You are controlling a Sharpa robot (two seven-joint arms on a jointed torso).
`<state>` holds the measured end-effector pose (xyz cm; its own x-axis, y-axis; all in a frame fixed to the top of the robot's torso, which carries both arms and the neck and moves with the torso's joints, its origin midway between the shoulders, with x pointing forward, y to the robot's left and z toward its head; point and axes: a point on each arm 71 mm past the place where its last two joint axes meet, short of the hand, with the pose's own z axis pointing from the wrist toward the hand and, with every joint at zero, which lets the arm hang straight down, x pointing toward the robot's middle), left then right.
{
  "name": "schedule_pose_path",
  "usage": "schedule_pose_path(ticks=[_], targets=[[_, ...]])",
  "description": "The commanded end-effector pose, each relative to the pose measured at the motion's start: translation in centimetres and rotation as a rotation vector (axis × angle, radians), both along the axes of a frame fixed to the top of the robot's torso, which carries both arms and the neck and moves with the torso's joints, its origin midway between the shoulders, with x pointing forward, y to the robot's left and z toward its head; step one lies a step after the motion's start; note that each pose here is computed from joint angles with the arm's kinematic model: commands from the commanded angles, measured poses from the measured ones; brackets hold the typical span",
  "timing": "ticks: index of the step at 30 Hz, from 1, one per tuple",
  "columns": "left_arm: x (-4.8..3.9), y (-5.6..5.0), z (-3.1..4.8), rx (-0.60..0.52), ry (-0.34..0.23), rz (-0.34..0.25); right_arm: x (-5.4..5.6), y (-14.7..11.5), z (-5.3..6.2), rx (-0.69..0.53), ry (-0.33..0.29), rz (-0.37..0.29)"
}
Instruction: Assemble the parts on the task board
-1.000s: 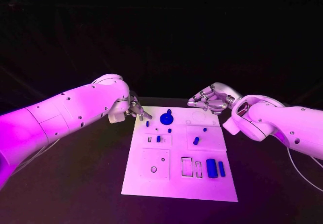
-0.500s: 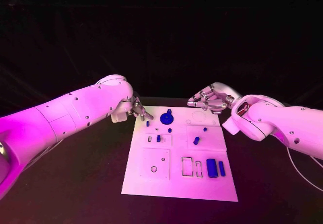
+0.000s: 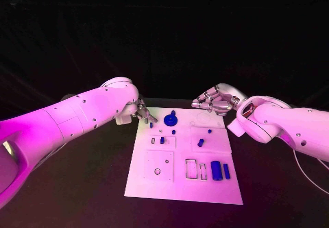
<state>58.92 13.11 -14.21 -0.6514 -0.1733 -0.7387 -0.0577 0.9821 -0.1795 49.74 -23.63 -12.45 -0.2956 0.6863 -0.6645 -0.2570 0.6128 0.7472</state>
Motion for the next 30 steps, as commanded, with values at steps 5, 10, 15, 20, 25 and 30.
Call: schedule_pose_path(ticks=[5,10,15,20,25,30], targets=[[0.10,-0.06,-0.11,0.019,0.002,-0.014,-0.05,0.23,-0.03,-0.002,0.003,0.019],[0.18,-0.03,-0.36,0.019,0.005,-0.010,-0.04,0.26,-0.03,-0.002,0.002,0.020],[0.17,-0.10,-0.61,0.015,0.007,-0.012,-0.03,0.28,-0.04,-0.002,0.002,0.020],[0.09,-0.40,-0.77,0.009,0.009,-0.020,0.02,0.40,-0.05,-0.001,0.002,0.023],[0.02,-0.66,-0.87,0.007,0.014,-0.026,0.06,0.47,-0.07,0.001,0.003,0.024],[0.03,-0.70,-0.93,0.008,0.018,-0.028,0.06,0.49,-0.08,0.001,0.004,0.025]])
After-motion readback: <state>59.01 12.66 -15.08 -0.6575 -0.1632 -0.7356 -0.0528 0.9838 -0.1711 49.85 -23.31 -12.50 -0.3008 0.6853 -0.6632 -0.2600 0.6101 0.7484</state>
